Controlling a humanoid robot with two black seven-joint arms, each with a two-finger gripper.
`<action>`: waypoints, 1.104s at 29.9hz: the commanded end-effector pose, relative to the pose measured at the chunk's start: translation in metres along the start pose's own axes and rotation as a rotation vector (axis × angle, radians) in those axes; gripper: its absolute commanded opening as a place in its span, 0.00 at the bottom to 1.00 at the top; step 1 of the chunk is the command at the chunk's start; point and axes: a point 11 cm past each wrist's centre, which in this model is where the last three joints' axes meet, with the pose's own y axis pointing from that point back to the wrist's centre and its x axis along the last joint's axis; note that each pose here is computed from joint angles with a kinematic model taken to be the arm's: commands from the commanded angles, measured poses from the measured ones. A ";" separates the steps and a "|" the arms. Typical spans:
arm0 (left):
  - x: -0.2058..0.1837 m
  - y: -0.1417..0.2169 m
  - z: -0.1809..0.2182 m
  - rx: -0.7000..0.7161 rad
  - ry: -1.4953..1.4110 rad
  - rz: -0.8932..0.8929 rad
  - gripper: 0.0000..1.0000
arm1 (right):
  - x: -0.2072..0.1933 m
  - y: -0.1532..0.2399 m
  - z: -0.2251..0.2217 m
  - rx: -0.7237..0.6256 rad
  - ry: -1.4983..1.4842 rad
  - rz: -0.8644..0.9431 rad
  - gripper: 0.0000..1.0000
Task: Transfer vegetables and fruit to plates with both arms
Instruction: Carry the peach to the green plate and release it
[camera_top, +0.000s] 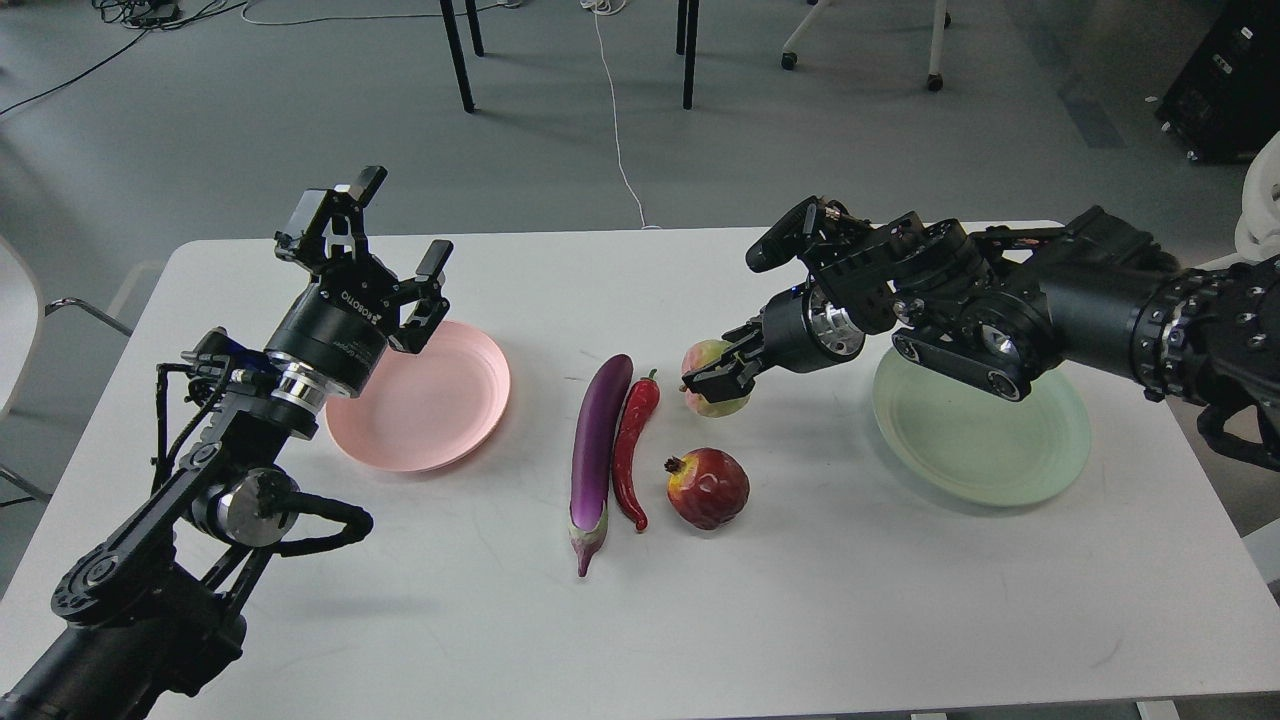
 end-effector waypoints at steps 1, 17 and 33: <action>0.001 0.000 0.000 0.001 -0.002 0.002 0.98 | 0.002 0.039 0.029 -0.064 -0.018 0.025 0.57; -0.002 0.000 -0.002 0.001 0.005 -0.001 0.98 | -0.119 0.123 0.116 -0.299 -0.053 -0.151 0.57; -0.006 -0.002 -0.005 -0.003 0.022 -0.006 0.98 | -0.144 0.119 0.129 -0.336 -0.062 -0.151 0.91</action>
